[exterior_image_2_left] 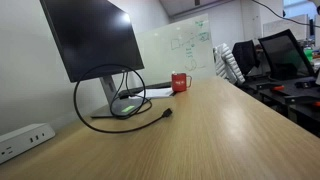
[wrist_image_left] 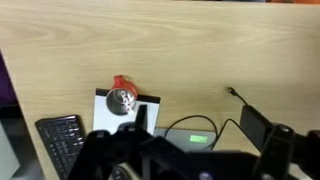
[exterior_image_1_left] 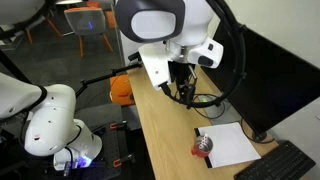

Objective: Remove the marker from the cup and put it on the table

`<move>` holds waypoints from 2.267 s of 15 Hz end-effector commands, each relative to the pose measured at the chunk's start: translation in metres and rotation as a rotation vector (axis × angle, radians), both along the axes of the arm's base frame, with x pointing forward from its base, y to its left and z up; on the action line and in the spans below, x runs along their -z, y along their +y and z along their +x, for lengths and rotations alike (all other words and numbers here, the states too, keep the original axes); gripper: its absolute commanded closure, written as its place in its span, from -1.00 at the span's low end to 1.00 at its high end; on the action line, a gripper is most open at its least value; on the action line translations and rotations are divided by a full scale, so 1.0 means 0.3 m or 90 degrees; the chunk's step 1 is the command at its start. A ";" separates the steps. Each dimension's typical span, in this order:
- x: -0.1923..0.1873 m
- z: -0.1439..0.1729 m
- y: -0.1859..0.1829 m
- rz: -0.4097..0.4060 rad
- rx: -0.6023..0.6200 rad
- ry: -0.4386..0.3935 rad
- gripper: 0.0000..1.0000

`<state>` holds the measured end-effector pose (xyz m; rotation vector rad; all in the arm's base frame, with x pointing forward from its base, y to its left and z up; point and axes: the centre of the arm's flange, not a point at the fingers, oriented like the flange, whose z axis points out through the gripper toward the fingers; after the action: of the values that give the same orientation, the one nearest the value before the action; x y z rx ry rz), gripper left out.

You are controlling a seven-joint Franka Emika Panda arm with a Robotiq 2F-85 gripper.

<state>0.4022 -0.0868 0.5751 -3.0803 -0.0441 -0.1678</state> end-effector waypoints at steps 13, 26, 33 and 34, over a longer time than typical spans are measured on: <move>0.084 0.215 0.027 -0.030 -0.054 -0.035 -1.00; 0.590 0.602 -0.225 -0.177 -0.342 0.076 -1.00; 0.612 0.588 -0.223 -0.178 -0.325 0.087 -1.00; 0.627 0.596 -0.232 -0.158 -0.335 0.082 -1.00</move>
<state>0.5786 -0.1537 0.3916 -3.2071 -0.9042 0.0807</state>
